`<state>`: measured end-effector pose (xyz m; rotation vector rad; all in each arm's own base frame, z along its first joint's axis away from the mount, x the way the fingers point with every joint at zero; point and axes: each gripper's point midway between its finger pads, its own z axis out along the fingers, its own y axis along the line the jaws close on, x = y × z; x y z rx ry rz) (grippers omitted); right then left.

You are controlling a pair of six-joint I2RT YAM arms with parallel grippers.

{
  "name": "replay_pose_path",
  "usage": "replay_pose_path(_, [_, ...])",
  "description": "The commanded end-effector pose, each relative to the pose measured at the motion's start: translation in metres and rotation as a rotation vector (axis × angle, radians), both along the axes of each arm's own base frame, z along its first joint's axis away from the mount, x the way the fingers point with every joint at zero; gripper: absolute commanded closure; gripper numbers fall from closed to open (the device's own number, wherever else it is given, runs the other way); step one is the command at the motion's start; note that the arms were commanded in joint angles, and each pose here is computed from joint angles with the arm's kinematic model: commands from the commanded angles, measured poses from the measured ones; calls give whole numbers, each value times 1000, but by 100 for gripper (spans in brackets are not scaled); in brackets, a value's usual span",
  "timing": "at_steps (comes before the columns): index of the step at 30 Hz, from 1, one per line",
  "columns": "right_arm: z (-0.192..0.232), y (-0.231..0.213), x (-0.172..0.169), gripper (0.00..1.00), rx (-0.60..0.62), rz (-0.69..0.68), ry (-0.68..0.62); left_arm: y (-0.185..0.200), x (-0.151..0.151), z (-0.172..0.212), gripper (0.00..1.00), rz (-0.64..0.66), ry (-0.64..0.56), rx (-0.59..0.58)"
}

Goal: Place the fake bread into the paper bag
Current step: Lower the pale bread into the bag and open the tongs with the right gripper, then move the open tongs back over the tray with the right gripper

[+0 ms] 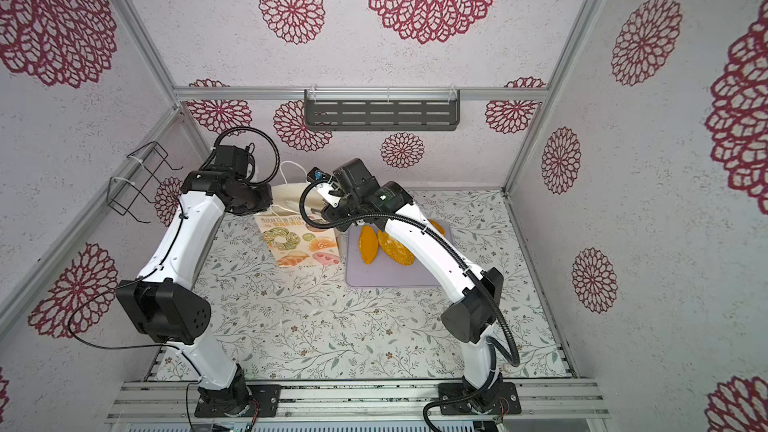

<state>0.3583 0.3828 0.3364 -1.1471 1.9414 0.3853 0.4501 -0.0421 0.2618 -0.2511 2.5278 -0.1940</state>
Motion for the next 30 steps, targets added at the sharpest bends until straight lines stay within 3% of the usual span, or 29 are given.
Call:
replay_pose_path(1, [73,-11,-6,50,152,-38,-125,-3,-5,11,100,-20,-23,4])
replay_pose_path(20, [105,-54,-9,52,211,-222,-130,2,-6,13,100,0,-22,22])
replay_pose_path(30, [89,-90,-24,52,287,-316,-95,5,-4,11,100,8,-19,8])
